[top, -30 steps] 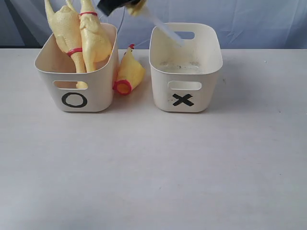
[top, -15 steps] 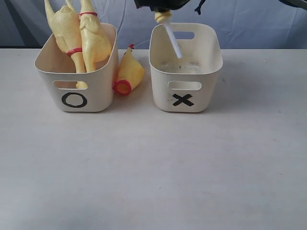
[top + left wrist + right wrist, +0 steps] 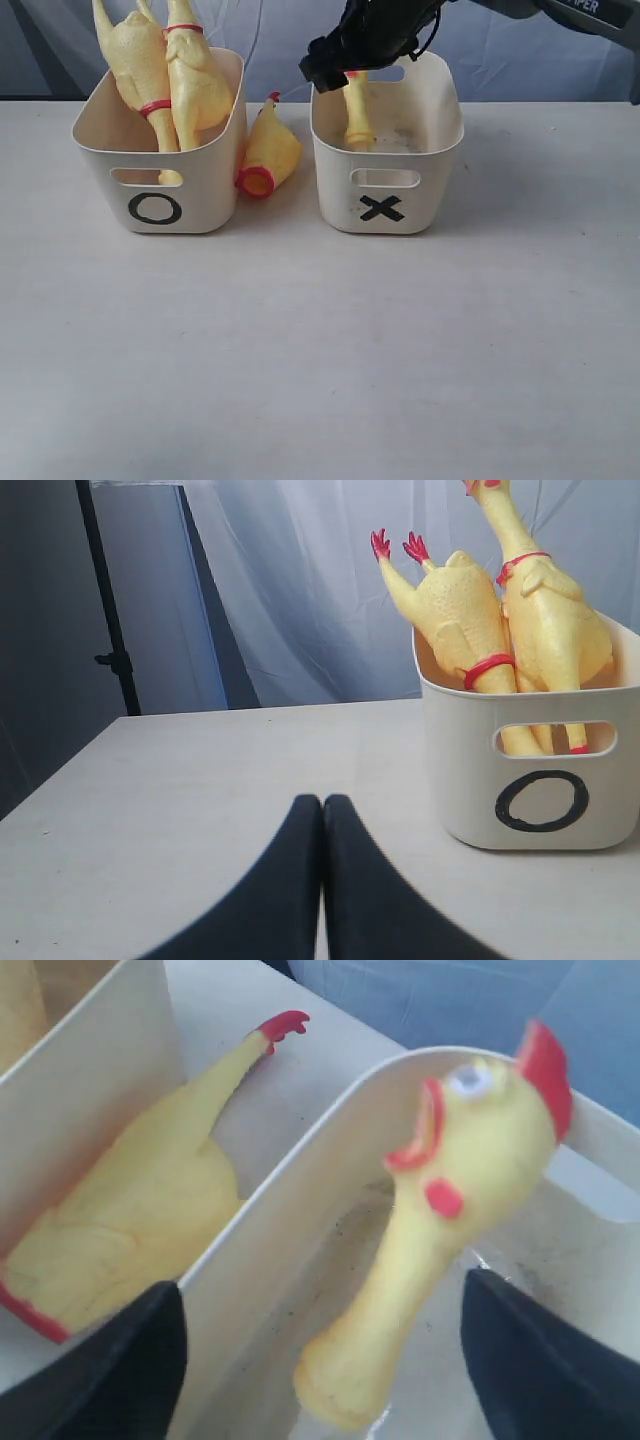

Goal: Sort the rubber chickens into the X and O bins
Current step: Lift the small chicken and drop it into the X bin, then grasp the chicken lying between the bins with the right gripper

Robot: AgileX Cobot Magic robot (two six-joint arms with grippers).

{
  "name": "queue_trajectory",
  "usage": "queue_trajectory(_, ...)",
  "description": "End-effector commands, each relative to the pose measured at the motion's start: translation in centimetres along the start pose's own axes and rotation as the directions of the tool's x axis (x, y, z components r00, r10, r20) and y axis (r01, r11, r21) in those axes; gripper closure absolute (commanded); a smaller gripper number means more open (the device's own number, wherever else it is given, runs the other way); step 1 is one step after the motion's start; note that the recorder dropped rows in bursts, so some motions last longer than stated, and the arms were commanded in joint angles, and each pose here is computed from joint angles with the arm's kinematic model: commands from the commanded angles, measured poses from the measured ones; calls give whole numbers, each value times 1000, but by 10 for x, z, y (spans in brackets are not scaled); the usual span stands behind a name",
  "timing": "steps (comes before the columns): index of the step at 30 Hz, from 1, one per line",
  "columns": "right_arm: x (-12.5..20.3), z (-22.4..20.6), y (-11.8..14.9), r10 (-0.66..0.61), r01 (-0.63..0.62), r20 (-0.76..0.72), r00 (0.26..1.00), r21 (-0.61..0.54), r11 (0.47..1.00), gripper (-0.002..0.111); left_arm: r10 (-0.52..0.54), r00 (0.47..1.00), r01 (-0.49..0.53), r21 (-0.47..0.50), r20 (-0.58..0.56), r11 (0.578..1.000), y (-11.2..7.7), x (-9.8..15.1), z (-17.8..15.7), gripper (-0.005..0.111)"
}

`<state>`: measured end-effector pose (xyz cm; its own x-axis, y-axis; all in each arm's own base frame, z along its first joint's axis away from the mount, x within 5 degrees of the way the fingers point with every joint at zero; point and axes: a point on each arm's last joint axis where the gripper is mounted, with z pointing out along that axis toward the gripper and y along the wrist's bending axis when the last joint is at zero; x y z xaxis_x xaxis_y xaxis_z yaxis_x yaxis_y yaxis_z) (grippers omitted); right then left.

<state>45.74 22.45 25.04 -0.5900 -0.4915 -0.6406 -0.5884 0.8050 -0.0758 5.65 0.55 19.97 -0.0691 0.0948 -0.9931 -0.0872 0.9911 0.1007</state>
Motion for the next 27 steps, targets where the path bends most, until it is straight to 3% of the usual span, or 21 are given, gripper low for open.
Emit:
queue_trajectory(1,-20,-27,15,-38,49,97,995,-111,993,51,-4,1000,4,9,14,1000,0,-1,0,107)
queue_trajectory(3,-23,-39,36,-183,211,136,974,-232,949,53,-4,1000,4,9,14,1000,0,-1,0,107)
queue_trajectory(5,-20,-46,60,-413,451,183,892,-313,836,53,-4,1000,4,9,14,1000,0,-1,0,107)
queue_trajectory(8,-14,-40,83,-613,631,164,773,-304,714,52,-4,1000,4,9,14,1000,0,-1,0,107)
queue_trajectory(11,-6,-22,105,-756,748,80,650,-246,617,41,-4,1000,4,9,14,1000,0,-1,0,107)
queue_trajectory(14,-1,-5,122,-825,813,20,565,-184,552,33,-4,1000,4,9,14,1000,0,-1,0,107)
queue_trajectory(19,0,18,130,-811,808,-42,584,-67,585,33,-4,1000,4,9,14,1000,0,-1,0,107)
queue_trajectory(24,6,35,131,-742,740,-46,669,-51,671,33,-4,1000,4,9,14,1000,0,-1,0,107)
queue_trajectory(27,14,50,127,-752,754,-105,651,-30,656,33,-4,1000,4,9,14,1000,0,-1,0,107)
